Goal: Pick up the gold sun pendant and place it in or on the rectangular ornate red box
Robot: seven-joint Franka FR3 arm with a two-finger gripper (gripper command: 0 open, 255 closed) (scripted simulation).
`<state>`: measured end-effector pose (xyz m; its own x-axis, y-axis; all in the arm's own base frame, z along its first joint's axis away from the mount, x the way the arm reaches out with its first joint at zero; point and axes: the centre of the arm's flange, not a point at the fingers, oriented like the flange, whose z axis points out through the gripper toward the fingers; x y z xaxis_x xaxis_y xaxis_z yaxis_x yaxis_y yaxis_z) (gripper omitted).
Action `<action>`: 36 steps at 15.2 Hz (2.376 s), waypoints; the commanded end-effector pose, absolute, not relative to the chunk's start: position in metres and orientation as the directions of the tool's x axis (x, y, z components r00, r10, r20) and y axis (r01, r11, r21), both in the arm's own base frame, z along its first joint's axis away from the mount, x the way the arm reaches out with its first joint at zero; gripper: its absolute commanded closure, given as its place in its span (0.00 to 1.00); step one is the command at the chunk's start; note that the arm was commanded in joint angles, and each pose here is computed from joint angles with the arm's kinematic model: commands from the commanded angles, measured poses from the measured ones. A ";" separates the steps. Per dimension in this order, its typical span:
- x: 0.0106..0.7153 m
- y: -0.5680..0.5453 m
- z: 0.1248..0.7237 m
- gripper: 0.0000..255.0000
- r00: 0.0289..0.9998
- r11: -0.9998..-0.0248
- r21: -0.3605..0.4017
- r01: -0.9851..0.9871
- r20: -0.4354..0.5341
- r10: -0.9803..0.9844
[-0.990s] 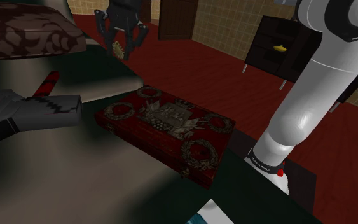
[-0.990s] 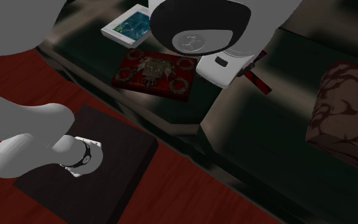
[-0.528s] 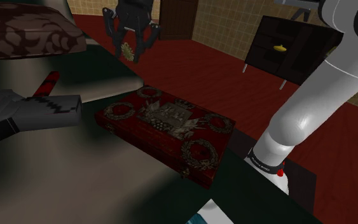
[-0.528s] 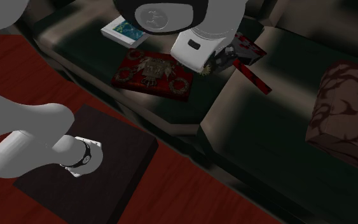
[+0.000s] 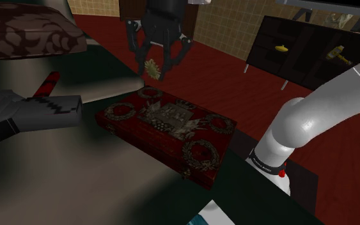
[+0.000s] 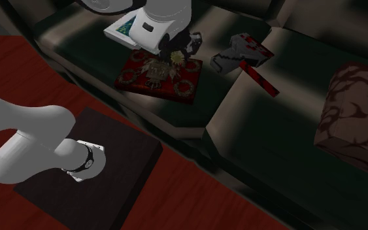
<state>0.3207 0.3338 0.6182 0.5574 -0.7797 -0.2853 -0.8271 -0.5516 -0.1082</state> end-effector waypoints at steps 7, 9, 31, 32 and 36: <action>0.250 0.337 0.594 1.00 0.556 -0.550 -0.109 -0.828 -0.286 -0.780; 0.250 0.337 0.583 1.00 0.556 -0.550 -0.109 -0.828 -0.286 -0.780; 0.253 0.326 0.594 0.00 0.556 -0.550 -0.109 -0.828 -0.286 -0.780; 0.254 0.322 0.604 0.00 0.556 -0.550 -0.109 -0.828 -0.286 -0.780; 0.254 0.322 0.604 0.00 0.556 -0.550 -0.109 -0.828 -0.286 -0.780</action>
<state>0.2538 0.3225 0.6030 0.5562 -0.7803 -0.2862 -0.8279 -0.5502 -0.1090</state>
